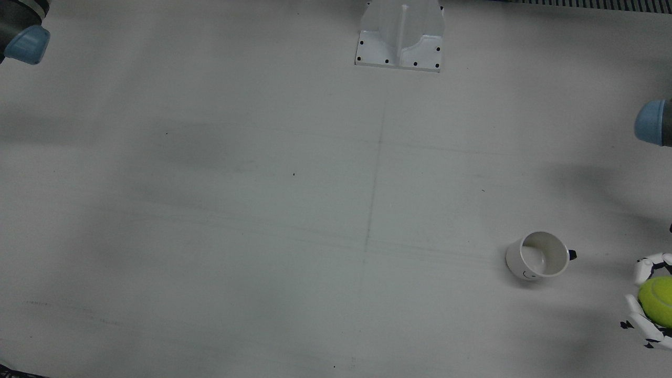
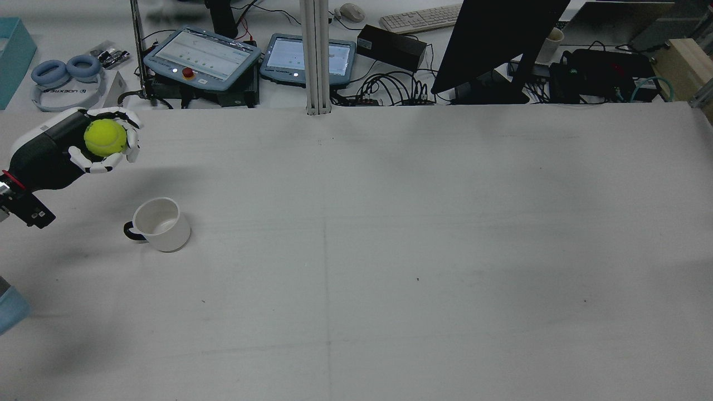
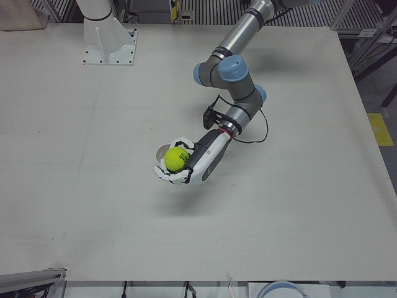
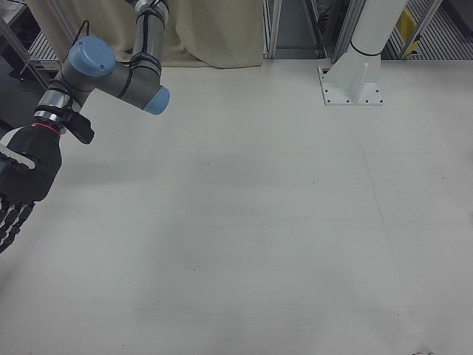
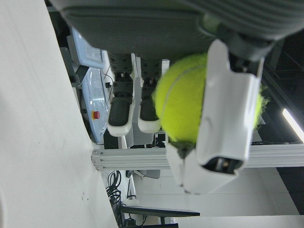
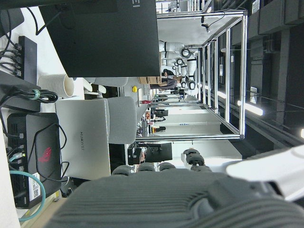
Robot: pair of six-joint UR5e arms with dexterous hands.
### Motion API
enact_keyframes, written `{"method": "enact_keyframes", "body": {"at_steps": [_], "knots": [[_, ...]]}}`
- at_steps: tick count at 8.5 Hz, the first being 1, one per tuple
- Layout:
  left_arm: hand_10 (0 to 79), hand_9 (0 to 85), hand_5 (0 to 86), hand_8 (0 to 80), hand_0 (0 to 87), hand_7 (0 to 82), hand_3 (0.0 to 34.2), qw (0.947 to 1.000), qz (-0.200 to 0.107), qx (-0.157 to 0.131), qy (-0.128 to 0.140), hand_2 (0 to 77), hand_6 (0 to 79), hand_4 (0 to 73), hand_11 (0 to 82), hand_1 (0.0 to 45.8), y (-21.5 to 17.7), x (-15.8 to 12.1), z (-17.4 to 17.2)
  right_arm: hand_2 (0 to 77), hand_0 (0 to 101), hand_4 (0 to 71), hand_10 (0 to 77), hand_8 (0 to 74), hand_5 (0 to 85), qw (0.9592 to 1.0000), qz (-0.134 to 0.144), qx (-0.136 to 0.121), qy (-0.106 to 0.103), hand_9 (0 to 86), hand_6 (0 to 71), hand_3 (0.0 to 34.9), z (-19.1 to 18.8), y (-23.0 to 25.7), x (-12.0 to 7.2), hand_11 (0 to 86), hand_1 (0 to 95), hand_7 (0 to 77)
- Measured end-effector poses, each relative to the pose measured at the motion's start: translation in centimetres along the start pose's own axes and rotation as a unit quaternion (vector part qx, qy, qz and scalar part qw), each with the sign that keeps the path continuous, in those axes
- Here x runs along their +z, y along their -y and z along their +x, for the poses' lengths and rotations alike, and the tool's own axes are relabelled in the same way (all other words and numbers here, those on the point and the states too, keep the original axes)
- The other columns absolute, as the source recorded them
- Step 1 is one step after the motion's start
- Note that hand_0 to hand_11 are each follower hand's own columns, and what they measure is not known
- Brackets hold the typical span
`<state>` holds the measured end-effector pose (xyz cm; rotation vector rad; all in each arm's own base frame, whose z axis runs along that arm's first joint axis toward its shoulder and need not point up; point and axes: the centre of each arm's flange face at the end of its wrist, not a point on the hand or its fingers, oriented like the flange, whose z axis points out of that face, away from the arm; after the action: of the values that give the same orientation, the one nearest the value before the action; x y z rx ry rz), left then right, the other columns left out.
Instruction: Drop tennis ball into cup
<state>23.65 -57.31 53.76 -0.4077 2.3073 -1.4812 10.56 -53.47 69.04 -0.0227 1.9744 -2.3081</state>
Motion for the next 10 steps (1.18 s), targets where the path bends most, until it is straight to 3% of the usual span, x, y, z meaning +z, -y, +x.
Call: {"method": "enact_keyframes", "body": {"at_steps": [1, 2, 3, 4, 5, 6, 7, 8, 10], "knots": [[38.7, 63.3, 34.9, 49.6, 80.0, 37.6, 0.0, 0.9999, -0.001, -0.001, 0.014, 59.5, 68.7, 39.3, 57.8, 10.9, -0.1, -0.9, -0.7, 0.5, 0, 0.0, 0.0, 0.0, 0.0, 1.0, 0.0, 0.0, 0.0, 0.0, 0.0, 0.0, 0.0, 0.0, 0.0, 0.5, 0.5, 0.5], [39.3, 62.7, 34.9, 49.6, 80.0, 37.6, 0.0, 0.9997, -0.004, -0.004, 0.026, 59.5, 68.7, 33.3, 58.9, 10.9, -0.2, -1.6, -1.8, 0.5, 0, 0.0, 0.0, 0.0, 0.0, 1.0, 0.0, 0.0, 0.0, 0.0, 0.0, 0.0, 0.0, 0.0, 0.0, 0.5, 0.5, 0.0], [39.3, 62.7, 34.9, 49.6, 80.0, 37.6, 0.0, 0.9992, -0.009, -0.008, 0.037, 59.5, 68.7, 33.3, 58.9, 10.9, -0.3, -1.9, -3.2, 0.5, 0, 0.0, 0.0, 0.0, 0.0, 1.0, 0.0, 0.0, 0.0, 0.0, 0.0, 0.0, 0.0, 0.0, 0.0, 0.5, 0.5, 0.5], [33.8, 44.7, 22.4, 32.7, 75.6, 39.3, 0.0, 0.9987, -0.014, -0.011, 0.047, 58.4, 66.5, 26.2, 51.3, 11.4, -0.4, -2.0, -4.7, 0.5, 0, 0.0, 0.0, 0.0, 0.0, 1.0, 0.0, 0.0, 0.0, 0.0, 0.0, 0.0, 0.0, 0.0, 0.0, 0.5, 0.5, 0.5], [30.0, 31.1, 20.7, 22.4, 61.9, 40.4, 0.0, 0.998, -0.02, -0.016, 0.058, 57.3, 61.6, 23.5, 44.2, 10.9, -0.7, -1.8, -6.4, 0.5, 0, 0.0, 0.0, 0.0, 0.0, 1.0, 0.0, 0.0, 0.0, 0.0, 0.0, 0.0, 0.0, 0.0, 0.0, 0.5, 0.5, 0.5], [25.1, 17.5, 19.1, 21.8, 61.7, 32.2, 0.0, 0.9973, -0.024, -0.017, 0.068, 51.3, 51.3, 20.2, 39.8, 15.3, -1.0, -1.6, -7.8, 0.5, 0, 0.0, 0.0, 0.0, 0.0, 1.0, 0.0, 0.0, 0.0, 0.0, 0.0, 0.0, 0.0, 0.0, 0.0, 0.5, 0.5, 0.5], [23.5, 21.8, 17.5, 21.8, 59.9, 26.2, 0.0, 0.9969, -0.024, -0.016, 0.073, 46.4, 42.0, 18.0, 37.1, 19.6, -1.0, -1.5, -8.7, 0.5, 0, 0.0, 0.0, 0.0, 0.0, 1.0, 0.0, 0.0, 0.0, 0.0, 0.0, 0.0, 0.0, 0.0, 0.0, 0.5, 0.5, 0.5], [23.5, 21.8, 17.5, 21.8, 58.0, 26.7, 0.0, 0.9967, -0.022, -0.015, 0.076, 44.7, 48.5, 16.9, 36.0, 21.3, -0.7, -1.6, -9.0, 0.5, 0, 0.0, 0.0, 0.0, 0.0, 1.0, 0.0, 0.0, 0.0, 0.0, 0.0, 0.0, 0.0, 0.0, 0.0, 0.5, 0.5, 0.5], [22.4, 21.8, 16.4, 21.3, 56.7, 27.8, 0.0, 0.9968, -0.019, -0.016, 0.076, 44.7, 39.3, 14.7, 35.5, 23.5, -0.2, -2.0, -9.0, 0.5, 0, 0.0, 0.0, 0.0, 0.0, 1.0, 0.0, 0.0, 0.0, 0.0, 0.0, 0.0, 0.0, 0.0, 0.0, 0.5, 0.5, 0.5]]}}
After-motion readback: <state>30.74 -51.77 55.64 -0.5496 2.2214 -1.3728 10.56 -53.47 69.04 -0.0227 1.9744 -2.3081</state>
